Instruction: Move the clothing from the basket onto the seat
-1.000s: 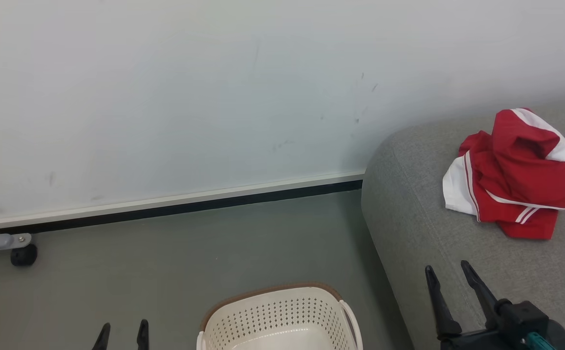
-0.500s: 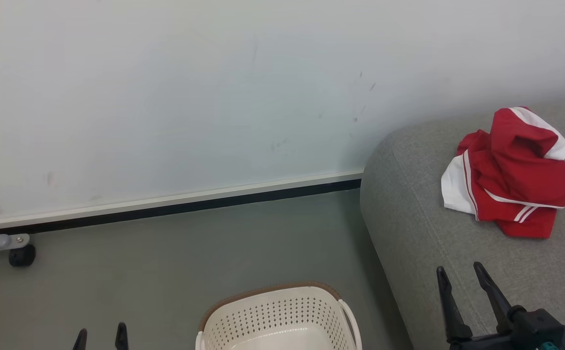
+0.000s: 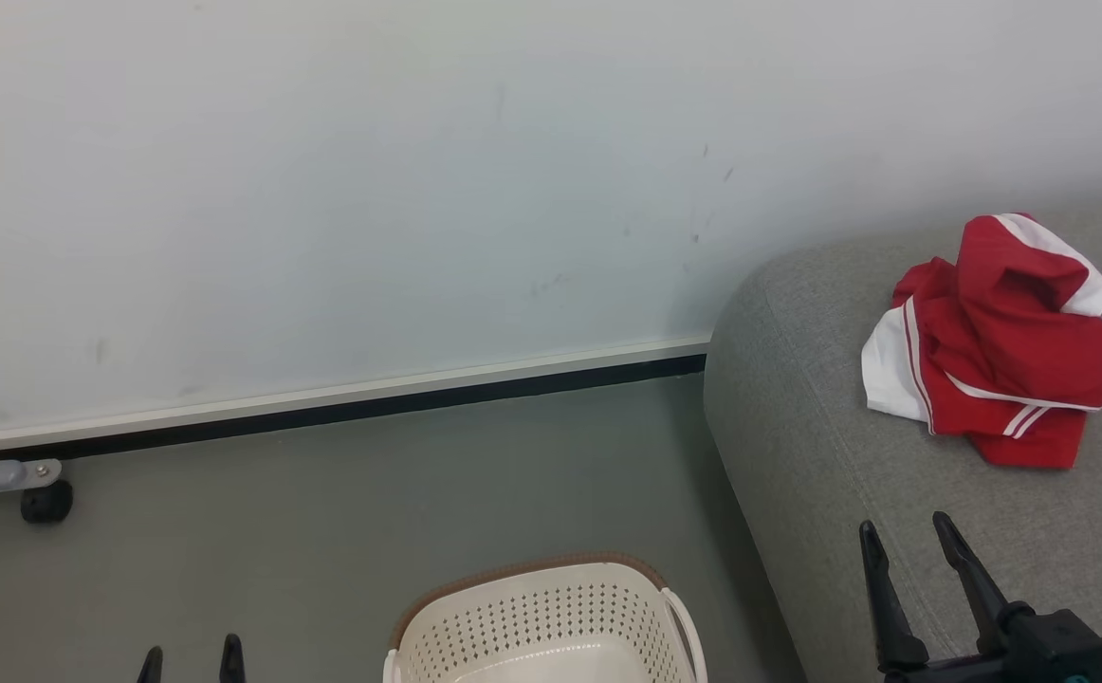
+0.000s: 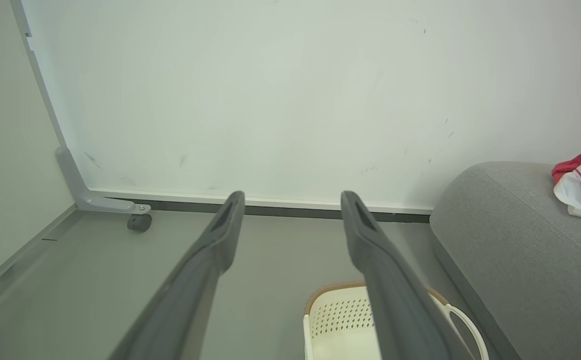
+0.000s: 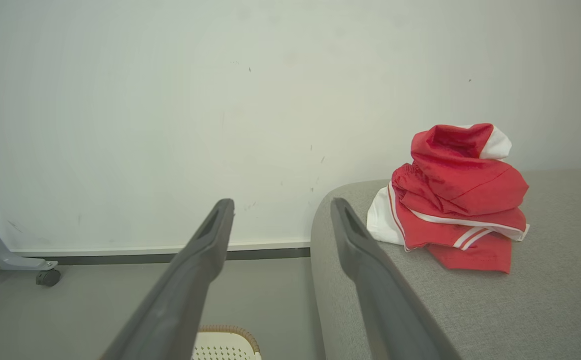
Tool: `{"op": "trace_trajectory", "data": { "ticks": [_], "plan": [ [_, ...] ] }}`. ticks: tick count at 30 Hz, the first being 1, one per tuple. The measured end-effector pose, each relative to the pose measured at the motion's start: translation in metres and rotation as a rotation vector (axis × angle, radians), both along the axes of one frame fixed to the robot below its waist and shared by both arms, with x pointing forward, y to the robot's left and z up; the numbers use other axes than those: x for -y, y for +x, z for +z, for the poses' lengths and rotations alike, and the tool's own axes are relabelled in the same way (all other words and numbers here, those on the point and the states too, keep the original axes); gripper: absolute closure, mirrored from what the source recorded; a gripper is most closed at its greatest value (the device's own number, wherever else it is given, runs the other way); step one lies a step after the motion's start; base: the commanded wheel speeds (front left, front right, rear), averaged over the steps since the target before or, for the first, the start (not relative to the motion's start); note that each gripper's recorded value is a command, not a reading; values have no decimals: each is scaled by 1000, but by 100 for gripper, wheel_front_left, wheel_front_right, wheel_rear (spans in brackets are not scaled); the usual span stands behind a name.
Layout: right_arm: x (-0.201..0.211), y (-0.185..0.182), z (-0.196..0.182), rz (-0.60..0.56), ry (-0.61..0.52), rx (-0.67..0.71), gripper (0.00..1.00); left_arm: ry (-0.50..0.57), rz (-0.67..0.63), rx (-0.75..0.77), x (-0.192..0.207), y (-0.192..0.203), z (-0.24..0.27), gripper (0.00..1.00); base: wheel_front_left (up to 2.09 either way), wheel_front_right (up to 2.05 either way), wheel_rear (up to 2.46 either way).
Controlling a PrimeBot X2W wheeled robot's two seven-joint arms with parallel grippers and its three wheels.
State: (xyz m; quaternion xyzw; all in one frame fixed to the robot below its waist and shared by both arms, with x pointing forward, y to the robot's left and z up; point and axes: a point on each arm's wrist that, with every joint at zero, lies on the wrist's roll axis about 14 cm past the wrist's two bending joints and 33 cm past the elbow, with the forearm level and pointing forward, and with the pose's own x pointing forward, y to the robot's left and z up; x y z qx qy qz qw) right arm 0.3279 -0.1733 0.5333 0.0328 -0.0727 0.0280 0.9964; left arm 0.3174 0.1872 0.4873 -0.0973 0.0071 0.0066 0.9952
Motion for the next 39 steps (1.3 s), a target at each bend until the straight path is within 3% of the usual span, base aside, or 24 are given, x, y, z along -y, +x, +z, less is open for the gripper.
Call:
{"op": "trace_trajectory", "data": {
  "ticks": [12, 13, 20, 39],
  "plan": [
    [2, -1, -4, -12, 2, -10, 0, 4, 19, 13, -5, 0, 4, 0, 0, 0, 0],
    [2, 0, -4, -12, 3, -11, 100, 4, 21, 13, -6, 0, 4, 100, 0, 0, 0],
    [-4, -11, -39, -15, 25, -124, 100, -25, 25, -68, 0, -7, -20, 100, 0, 0, 0],
    [10, -1, -49, -59, 253, -204, 100, -230, 71, -136, -7, -1, -32, 100, 0, 0, 0]
  ]
}}
